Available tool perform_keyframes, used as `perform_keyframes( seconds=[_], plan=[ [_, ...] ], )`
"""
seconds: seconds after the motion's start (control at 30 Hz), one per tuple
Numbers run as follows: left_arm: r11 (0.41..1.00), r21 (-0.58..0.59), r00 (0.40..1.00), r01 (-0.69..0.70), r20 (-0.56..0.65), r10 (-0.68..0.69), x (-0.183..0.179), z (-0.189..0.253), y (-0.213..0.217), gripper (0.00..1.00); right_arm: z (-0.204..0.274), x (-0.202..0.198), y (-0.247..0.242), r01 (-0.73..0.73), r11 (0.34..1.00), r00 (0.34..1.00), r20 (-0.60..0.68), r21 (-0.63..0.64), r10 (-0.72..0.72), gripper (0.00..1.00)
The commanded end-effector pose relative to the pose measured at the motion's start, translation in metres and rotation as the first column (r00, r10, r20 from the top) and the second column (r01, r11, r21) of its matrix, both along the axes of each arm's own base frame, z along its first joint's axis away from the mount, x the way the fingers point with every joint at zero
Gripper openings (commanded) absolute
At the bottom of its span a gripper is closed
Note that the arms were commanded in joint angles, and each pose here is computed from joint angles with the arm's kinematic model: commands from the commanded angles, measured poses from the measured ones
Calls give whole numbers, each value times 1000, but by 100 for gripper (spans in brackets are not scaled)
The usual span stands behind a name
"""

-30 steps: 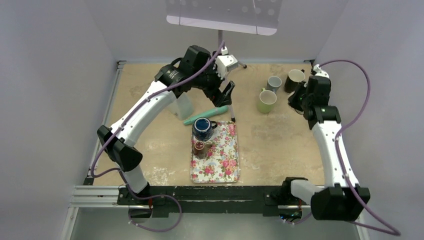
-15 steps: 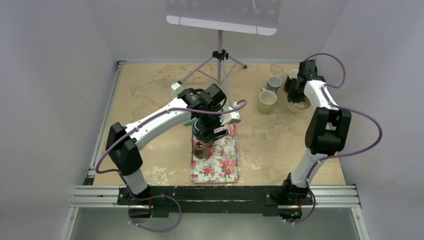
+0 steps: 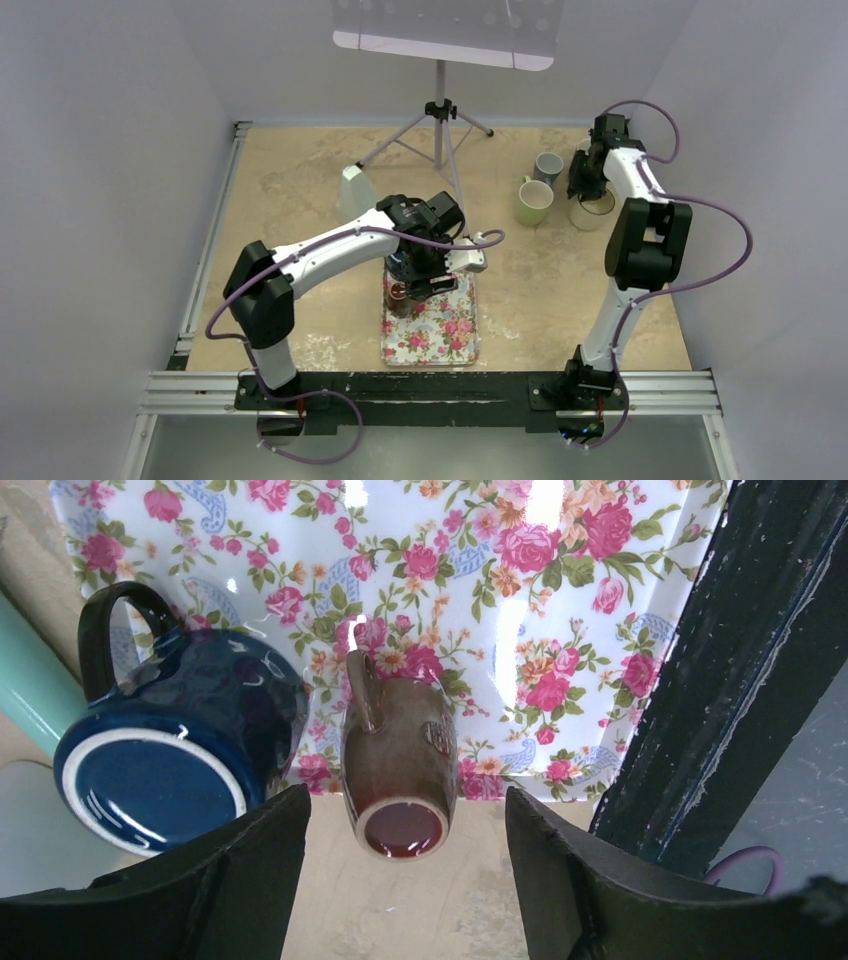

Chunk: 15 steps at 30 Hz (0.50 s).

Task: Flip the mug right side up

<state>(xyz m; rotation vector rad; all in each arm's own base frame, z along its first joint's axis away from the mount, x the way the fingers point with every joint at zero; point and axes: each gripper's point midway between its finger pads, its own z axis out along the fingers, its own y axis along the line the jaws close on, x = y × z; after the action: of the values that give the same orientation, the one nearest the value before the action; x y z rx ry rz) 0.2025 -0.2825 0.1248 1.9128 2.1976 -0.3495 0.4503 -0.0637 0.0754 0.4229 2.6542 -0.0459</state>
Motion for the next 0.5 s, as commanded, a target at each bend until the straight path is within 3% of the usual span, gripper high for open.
perform_keyframes(
  seconds=[0.0,0.1,0.3,0.47],
  plan=[
    [998,34,999,50,7,-51,3,-21,-4,71,47,17,-2,-37,999,994,99,-20,38,39],
    [995,70,997,74,4,-74,1,-34,-3,71,71,16,-6,-28,998,991,131,-53,35,45],
    [988,111,994,104,4,-105,0,-58,-1,66,117,5,-4,-36,997,973,226,-70,51,46],
    [985,140,991,97,72,-108,16,-72,-6,60,134,-7,2,-54,996,962,266,-64,70,46]
  ],
)
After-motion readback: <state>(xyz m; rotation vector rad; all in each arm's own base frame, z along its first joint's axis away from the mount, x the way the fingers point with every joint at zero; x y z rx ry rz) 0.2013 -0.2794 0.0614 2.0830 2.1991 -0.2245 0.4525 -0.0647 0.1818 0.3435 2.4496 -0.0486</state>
